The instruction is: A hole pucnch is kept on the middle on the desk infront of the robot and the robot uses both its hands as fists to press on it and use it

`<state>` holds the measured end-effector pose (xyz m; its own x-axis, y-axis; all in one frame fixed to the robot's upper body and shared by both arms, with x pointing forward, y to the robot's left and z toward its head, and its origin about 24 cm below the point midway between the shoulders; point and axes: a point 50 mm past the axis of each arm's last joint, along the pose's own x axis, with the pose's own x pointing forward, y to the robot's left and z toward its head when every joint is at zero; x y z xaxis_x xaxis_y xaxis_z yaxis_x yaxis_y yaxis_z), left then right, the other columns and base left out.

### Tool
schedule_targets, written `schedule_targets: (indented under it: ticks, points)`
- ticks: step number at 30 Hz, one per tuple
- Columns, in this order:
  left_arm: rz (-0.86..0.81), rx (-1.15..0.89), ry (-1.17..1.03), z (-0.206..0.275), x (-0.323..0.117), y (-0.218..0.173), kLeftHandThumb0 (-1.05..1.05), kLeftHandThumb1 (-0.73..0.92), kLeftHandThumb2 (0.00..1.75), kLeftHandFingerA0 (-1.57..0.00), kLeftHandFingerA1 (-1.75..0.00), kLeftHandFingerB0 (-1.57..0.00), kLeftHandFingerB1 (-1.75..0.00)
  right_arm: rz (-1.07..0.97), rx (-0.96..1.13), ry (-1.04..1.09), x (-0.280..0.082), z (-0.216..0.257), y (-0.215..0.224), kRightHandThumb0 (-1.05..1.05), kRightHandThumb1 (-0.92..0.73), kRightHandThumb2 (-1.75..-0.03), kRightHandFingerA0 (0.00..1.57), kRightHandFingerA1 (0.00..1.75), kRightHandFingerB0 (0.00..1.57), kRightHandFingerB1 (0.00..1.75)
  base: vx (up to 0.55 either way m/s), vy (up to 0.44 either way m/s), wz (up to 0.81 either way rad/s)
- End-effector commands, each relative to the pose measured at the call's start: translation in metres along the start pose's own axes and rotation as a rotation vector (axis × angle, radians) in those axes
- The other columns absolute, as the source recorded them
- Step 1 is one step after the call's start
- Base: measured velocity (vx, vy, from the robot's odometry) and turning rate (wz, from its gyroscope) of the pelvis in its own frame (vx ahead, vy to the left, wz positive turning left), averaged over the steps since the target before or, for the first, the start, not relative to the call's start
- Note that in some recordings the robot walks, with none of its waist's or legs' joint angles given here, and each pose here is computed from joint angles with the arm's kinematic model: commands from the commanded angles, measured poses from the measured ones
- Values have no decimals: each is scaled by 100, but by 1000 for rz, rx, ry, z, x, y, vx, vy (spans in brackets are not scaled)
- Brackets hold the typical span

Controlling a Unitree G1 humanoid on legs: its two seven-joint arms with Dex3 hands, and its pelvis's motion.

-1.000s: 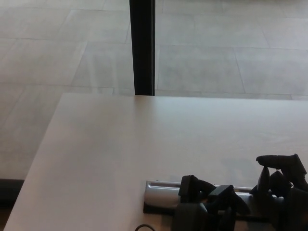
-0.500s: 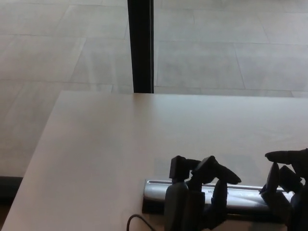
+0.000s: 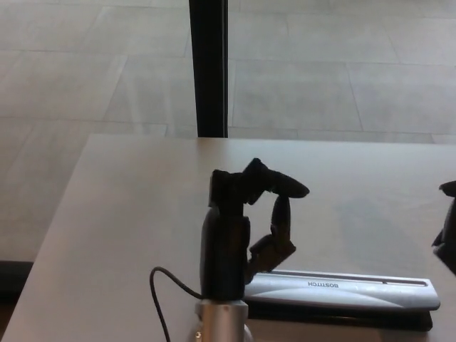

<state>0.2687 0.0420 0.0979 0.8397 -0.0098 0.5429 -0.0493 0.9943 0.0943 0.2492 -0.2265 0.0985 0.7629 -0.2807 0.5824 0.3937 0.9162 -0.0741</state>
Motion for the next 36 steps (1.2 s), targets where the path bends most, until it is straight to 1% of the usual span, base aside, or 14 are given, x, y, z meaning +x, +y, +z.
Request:
schedule_targets:
  ticks: [1, 4, 6, 15, 16, 19, 20, 23, 24, 25, 31, 32, 33, 36]
  points:
    - [-130, -58, 424, -8, 16, 132, -31, 81, 71, -78, -158, -65, -74, -46, -60, 167, 67, 49, -125, -38, -51, -103, 124, 135, 79, 88, 0, 0, 0]
    - [-93, 36, 480, -11, 10, 170, -32, 80, 66, -72, -137, -56, -61, -147, -69, 205, 70, 56, -161, -47, -60, -70, 110, 144, 90, 67, 0, 0, 0]
    - [11, 81, 520, -7, 4, 210, -30, 78, 65, -69, -107, -49, -50, -286, -89, 228, 70, 61, -203, -64, -58, -61, 123, 92, 99, 55, 0, 0, 0]
    - [515, 346, 488, 25, -27, 348, -63, 67, 61, -100, -56, -84, -49, -702, -148, 333, 16, 73, -319, -89, -69, -61, 73, 65, 47, 67, 0, 0, 0]
    - [579, 370, 508, 27, -36, 358, -69, 68, 63, -108, -55, -85, -51, -748, -150, 352, 8, 73, -326, -85, -51, -100, 65, 72, 42, 70, 0, 0, 0]
    - [704, 425, 515, 30, -63, 384, -81, 68, 63, -102, -60, -81, -60, -844, -147, 386, -18, 66, -338, -90, -73, -62, 50, 73, 28, 71, 0, 0, 0]
    - [763, 411, 525, 30, -77, 391, -86, 69, 68, -103, -60, -82, -61, -892, -117, 405, -32, 59, -342, -89, -54, -102, 44, 71, 29, 67, 0, 0, 0]
    - [892, 358, 554, 27, -100, 401, -91, 70, 62, -110, -59, -88, -65, -950, -97, 447, -51, 47, -341, -99, -71, -61, 45, 76, 23, 74, 0, 0, 0]
    - [953, 329, 558, 27, -112, 403, -90, 69, 65, -110, -62, -85, -67, -992, -82, 466, -61, 40, -339, -97, -52, -102, 45, 76, 22, 70, 0, 0, 0]
    - [973, 332, 557, 27, -118, 404, -90, 73, 66, -115, -63, -80, -71, -1034, -45, 472, -65, 35, -339, -102, -70, -61, 45, 77, 26, 77, 0, 0, 0]
    - [1278, 249, 667, 5, -196, 403, -94, 49, 107, -110, -84, -83, -92, -1368, 238, 410, -117, 0, -320, -90, -79, -61, 34, 104, 5, 103, 0, 0, 0]
    - [1296, 240, 682, 2, -199, 402, -90, 66, 84, -123, -84, -79, -97, -1382, 241, 428, -119, -3, -318, -90, -56, -104, 44, 92, 29, 87, 0, 0, 0]
    - [1325, 233, 721, -5, -209, 399, -90, 58, 92, -120, -86, -84, -96, -1407, 247, 469, -125, -10, -312, -92, -76, -63, 37, 111, 22, 116, 0, 0, 0]
    - [1311, 253, 882, -27, -237, 378, -83, 44, 109, -114, -94, -76, -96, -1439, 233, 590, -144, -33, -292, -92, -77, -63, 60, 129, 38, 116, 0, 0, 0]
